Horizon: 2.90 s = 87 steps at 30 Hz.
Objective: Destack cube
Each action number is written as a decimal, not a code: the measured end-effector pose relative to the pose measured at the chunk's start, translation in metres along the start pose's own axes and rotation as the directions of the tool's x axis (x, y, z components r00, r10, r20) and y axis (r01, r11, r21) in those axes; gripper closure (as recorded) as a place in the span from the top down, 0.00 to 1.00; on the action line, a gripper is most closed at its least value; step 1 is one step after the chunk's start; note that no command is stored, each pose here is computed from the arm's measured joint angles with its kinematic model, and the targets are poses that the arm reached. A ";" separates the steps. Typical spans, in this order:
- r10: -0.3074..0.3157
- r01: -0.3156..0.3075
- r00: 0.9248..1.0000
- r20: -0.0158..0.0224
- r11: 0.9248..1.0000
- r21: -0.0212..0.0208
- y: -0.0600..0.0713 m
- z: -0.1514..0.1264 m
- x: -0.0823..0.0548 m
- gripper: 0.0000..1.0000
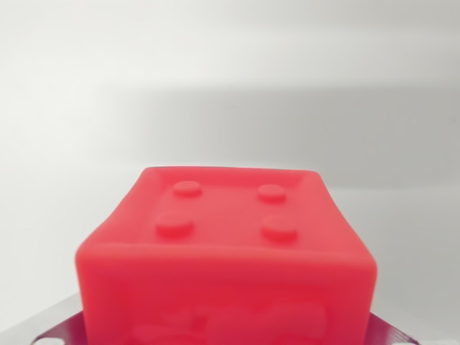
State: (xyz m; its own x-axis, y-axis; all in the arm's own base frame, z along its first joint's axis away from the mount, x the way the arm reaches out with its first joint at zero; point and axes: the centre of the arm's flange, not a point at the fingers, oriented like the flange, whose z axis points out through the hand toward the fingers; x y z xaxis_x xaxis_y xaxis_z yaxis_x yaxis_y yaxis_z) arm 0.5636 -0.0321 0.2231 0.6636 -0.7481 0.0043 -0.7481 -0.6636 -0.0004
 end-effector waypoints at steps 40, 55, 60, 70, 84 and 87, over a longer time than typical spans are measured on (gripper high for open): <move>-0.020 0.020 1.000 0.005 1.000 -0.007 -0.006 0.082 0.020 0.00; -0.020 0.021 1.000 0.006 1.000 -0.007 -0.006 0.103 0.020 0.00; -0.021 0.021 1.000 0.006 1.000 -0.007 -0.006 0.107 0.020 0.00; -0.020 0.021 1.000 0.005 1.000 -0.006 -0.006 0.107 0.021 1.00; -0.020 0.020 1.000 0.005 1.000 -0.006 -0.006 0.108 0.021 1.00; -0.020 0.020 1.000 0.005 1.000 -0.006 -0.006 0.108 0.021 1.00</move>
State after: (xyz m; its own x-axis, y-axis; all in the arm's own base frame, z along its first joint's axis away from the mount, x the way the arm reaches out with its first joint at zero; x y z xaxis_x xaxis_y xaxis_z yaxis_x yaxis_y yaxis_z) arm 0.5823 -0.0438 0.1156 0.6788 -0.7344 -0.0009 -0.7343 -0.6788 0.0058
